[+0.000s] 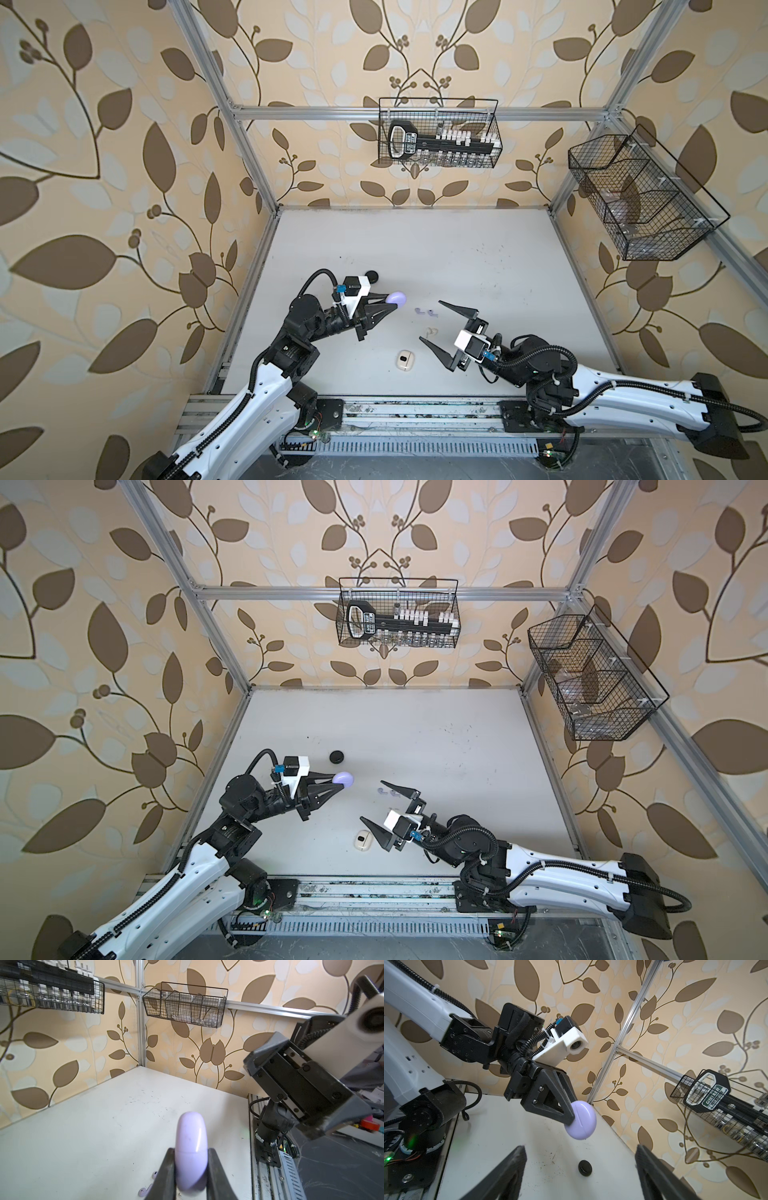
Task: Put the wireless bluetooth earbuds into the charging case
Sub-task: 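Close the left gripper on the lilac case and open the right gripper, then push the lilac case lid open with the right gripper fingertips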
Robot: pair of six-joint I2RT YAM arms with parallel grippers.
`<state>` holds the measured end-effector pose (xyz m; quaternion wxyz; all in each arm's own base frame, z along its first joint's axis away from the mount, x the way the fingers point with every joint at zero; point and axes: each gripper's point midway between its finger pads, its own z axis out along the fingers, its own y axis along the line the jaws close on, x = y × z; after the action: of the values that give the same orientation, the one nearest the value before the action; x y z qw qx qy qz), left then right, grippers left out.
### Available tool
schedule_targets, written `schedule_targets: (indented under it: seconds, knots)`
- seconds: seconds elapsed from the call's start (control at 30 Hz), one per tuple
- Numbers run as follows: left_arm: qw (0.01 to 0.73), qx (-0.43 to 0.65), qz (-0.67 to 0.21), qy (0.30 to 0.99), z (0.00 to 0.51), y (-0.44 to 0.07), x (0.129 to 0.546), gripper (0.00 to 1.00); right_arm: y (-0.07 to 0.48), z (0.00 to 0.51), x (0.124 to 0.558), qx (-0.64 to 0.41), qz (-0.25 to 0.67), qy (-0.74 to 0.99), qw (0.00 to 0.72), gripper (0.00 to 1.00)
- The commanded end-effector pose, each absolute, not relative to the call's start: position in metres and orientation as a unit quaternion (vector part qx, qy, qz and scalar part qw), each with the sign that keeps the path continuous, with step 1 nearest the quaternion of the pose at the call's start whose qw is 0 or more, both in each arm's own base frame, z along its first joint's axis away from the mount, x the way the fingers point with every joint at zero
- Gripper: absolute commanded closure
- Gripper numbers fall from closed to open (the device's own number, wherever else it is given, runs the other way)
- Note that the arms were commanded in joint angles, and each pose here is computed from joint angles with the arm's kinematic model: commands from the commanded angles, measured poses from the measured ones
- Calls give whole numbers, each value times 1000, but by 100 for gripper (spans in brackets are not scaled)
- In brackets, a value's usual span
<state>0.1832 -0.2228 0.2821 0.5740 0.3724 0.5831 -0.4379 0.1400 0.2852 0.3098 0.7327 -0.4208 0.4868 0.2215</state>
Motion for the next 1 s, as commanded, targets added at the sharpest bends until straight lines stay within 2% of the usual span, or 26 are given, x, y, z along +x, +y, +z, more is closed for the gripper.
schedule_targets:
  seconds: [0.0,0.33,0.7,0.97]
  knots:
    - [617,422,-431,505,303,-229,171,100,286,317,141,-398,262,492,728,19]
    - [581,470,-446,492,287,-243,159,100,309,313,173,-382,242,547,704,26]
    - [581,487,-456,466,289,-238,132,100,334,312,180,-395,245,558,688,30]
    - [583,487,-457,463,290,-234,125,100,326,315,187,-389,229,559,695,33]
